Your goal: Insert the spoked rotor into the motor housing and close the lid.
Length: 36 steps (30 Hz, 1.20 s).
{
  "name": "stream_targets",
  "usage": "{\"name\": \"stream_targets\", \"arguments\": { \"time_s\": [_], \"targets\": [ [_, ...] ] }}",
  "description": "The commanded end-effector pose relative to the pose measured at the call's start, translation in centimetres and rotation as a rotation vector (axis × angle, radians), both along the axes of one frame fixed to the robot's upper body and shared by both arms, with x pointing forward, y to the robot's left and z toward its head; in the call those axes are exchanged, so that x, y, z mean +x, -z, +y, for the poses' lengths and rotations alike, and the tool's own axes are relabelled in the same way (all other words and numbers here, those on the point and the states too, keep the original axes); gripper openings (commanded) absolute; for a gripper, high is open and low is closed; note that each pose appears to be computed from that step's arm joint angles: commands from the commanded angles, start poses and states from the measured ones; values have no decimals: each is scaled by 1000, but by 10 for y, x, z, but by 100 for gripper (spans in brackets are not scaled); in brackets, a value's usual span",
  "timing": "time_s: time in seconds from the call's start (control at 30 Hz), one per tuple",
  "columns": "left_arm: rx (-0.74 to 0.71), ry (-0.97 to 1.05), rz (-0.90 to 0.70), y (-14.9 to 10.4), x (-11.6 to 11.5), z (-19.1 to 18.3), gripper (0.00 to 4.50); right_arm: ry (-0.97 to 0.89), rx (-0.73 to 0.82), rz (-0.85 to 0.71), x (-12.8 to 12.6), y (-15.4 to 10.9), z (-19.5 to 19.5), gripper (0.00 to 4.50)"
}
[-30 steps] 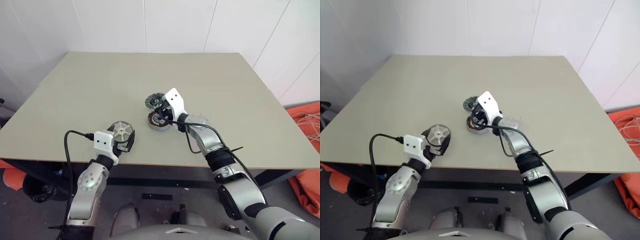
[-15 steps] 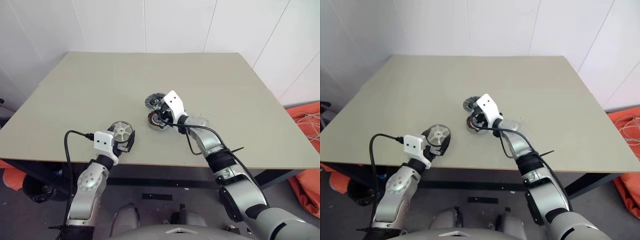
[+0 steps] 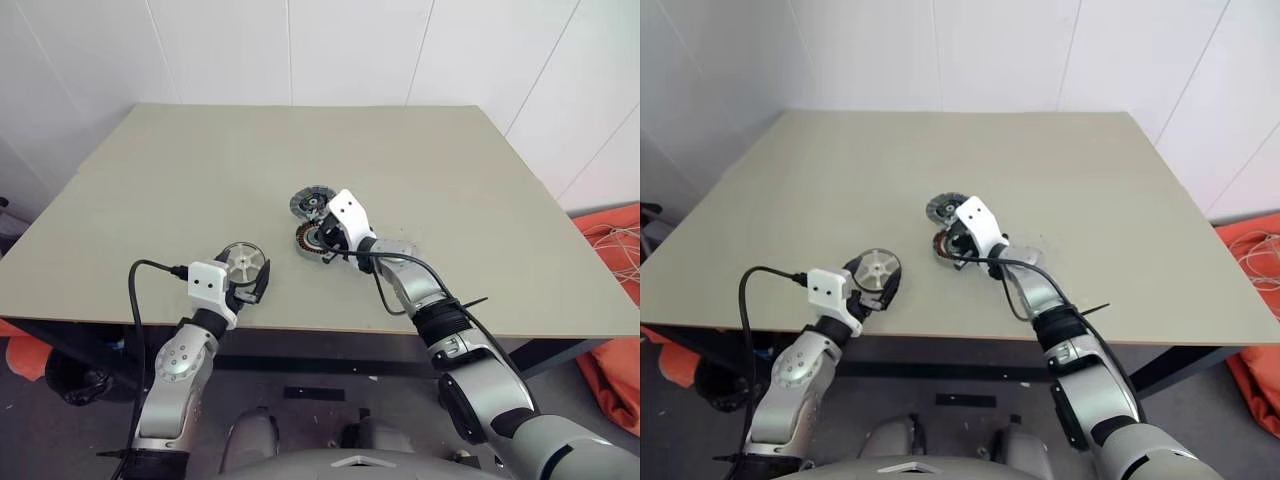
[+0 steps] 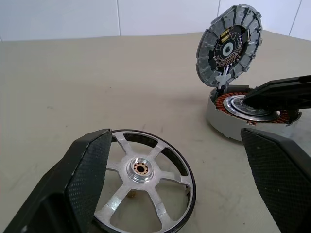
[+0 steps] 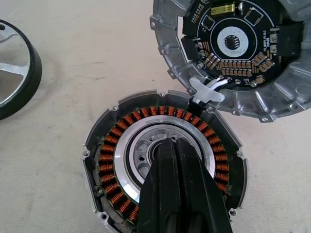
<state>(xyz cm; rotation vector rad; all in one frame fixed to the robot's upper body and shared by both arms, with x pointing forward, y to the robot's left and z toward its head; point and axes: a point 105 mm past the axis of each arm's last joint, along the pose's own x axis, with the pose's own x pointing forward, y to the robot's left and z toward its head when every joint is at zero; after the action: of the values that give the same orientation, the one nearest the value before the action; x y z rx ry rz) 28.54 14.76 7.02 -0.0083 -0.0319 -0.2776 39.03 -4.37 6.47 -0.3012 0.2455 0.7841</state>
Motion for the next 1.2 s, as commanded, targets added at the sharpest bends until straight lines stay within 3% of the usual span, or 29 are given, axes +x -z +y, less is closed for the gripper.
{"name": "stream_targets", "arguments": {
  "time_s": [0.03,0.53,0.87,1.2],
  "targets": [
    [-1,-1,-43,-11,1,0,450,-11,11,-52,7,-15,7,4],
    [-3,-5,-53,-13,0,1,450,-52,55,-82,7,-25,21,4],
    [-33,-28,-114,-30,-10,13,450,42,112,-88,-15,-25,-26,4],
    [-280,-99,16,-20,-31,40,450,113,85,-41,-29,-13,-58,4]
  ]
}}
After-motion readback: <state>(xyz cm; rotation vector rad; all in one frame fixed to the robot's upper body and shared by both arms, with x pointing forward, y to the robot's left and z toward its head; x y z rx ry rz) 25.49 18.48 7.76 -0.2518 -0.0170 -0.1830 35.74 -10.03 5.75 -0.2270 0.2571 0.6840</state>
